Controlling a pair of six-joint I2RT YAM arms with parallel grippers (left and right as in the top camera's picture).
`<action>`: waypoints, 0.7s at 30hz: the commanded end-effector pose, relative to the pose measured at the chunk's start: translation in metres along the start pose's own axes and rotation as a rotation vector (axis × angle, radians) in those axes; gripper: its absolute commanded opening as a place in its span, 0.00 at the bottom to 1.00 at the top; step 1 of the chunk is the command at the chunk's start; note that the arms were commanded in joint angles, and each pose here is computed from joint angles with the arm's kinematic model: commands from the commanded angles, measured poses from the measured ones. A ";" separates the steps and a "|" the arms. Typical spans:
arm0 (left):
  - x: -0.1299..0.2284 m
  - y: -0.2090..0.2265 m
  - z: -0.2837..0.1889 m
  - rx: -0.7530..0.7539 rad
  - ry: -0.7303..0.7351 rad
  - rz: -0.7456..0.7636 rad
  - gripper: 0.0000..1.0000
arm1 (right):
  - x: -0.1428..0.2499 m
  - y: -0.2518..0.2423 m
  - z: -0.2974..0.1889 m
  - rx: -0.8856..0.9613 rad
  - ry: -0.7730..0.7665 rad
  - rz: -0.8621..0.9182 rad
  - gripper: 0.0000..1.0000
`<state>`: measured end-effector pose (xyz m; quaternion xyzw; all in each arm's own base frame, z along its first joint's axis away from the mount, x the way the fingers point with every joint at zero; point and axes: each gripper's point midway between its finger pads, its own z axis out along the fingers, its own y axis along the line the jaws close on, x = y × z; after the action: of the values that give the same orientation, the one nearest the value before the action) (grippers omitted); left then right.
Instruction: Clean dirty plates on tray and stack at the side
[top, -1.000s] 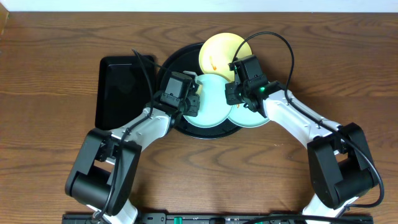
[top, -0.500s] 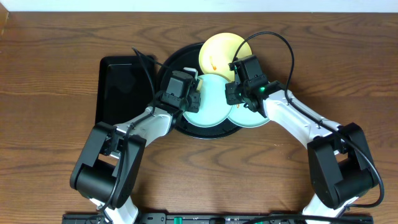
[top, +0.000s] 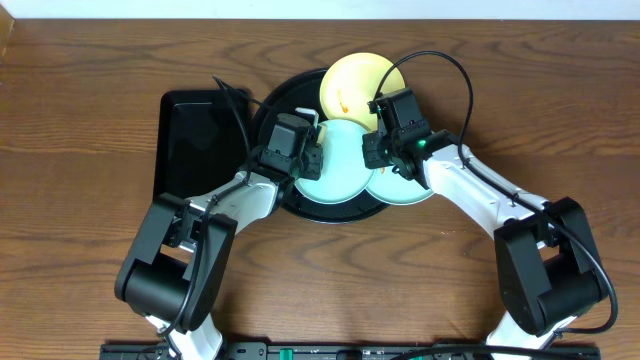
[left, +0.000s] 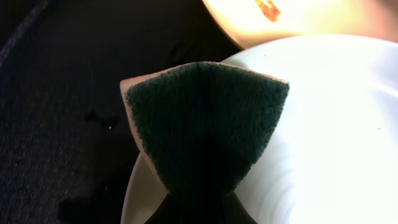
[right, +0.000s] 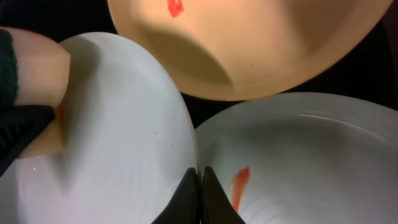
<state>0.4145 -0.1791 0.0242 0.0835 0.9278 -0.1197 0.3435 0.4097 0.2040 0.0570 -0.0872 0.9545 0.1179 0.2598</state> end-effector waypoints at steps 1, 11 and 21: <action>0.008 0.007 0.007 -0.021 0.008 -0.015 0.08 | -0.009 0.007 -0.009 -0.004 -0.032 -0.019 0.01; -0.008 0.013 0.006 -0.059 -0.061 -0.018 0.08 | -0.009 0.007 -0.009 -0.004 -0.032 -0.019 0.01; -0.069 0.019 -0.021 -0.058 -0.271 -0.034 0.08 | -0.010 0.007 -0.009 -0.005 -0.035 -0.019 0.01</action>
<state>0.4536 -0.1677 0.0582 0.0531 0.8899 -0.1134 0.4387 0.4102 0.2033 0.0570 -0.0865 0.9545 0.1159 0.2608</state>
